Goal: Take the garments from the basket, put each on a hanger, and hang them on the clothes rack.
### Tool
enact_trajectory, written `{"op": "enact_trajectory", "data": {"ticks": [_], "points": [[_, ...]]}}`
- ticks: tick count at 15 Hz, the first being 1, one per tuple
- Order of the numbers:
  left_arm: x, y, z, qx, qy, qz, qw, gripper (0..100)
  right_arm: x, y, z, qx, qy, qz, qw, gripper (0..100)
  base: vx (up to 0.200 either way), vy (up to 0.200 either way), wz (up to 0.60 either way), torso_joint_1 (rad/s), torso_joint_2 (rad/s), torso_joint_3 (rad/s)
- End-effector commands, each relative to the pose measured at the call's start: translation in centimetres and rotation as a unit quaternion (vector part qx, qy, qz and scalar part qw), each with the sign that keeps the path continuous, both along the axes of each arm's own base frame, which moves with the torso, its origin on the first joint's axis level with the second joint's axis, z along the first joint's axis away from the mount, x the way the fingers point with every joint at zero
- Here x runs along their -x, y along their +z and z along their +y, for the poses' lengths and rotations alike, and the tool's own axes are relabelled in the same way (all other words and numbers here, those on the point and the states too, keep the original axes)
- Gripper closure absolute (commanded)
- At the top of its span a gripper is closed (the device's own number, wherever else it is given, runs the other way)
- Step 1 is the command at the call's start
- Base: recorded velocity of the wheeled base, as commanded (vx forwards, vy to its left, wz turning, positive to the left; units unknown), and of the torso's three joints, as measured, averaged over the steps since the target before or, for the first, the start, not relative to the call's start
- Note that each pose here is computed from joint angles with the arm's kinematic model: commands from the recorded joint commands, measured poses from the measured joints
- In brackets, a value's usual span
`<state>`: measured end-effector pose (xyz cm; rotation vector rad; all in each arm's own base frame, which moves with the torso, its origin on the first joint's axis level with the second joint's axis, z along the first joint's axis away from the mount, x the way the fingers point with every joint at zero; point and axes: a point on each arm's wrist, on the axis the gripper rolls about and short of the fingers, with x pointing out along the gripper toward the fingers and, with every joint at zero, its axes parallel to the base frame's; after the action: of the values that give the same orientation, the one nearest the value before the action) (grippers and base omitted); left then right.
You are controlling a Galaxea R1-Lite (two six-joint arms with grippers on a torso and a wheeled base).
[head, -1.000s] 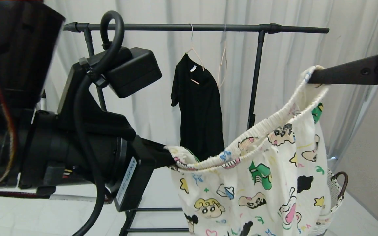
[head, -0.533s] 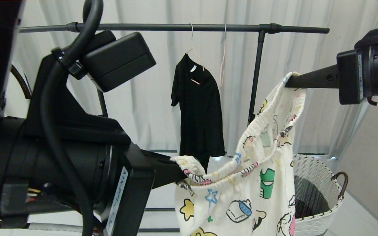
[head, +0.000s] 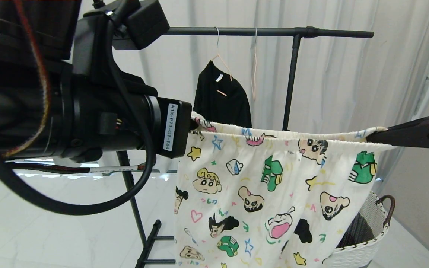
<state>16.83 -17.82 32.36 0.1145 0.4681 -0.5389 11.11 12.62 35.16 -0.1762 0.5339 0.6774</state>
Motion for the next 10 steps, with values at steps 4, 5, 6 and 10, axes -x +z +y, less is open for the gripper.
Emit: {"op": "enact_trajectory", "data": {"ticks": [4,5,6,10], "points": [[-1.7,-1.2,-1.4,-0.031,0.038,0.001,0.9988,100,0.7,-0.1,-0.5,0.0,0.007,-0.002,1.0,0,0.0,0.0,0.0,0.0,0.0,0.0],[-2.2,-1.5,-1.5,-0.041,0.056,-0.002,0.9976,100,1.0,-0.2,-0.8,0.0,0.007,-0.002,1.0,0,0.0,0.0,0.0,0.0,0.0,0.0],[-2.4,-1.6,-1.5,-0.045,0.065,-0.004,0.9969,100,1.0,-0.3,-0.9,0.003,0.006,-0.001,1.0,0,0.0,0.0,0.0,0.0,0.0,0.0],[-2.5,-2.1,3.4,-0.154,0.117,-0.033,0.9805,100,0.1,-2.3,-4.9,0.155,-0.171,0.003,0.9729,0,0.0,0.0,0.0,0.0,0.0,0.0]]}}
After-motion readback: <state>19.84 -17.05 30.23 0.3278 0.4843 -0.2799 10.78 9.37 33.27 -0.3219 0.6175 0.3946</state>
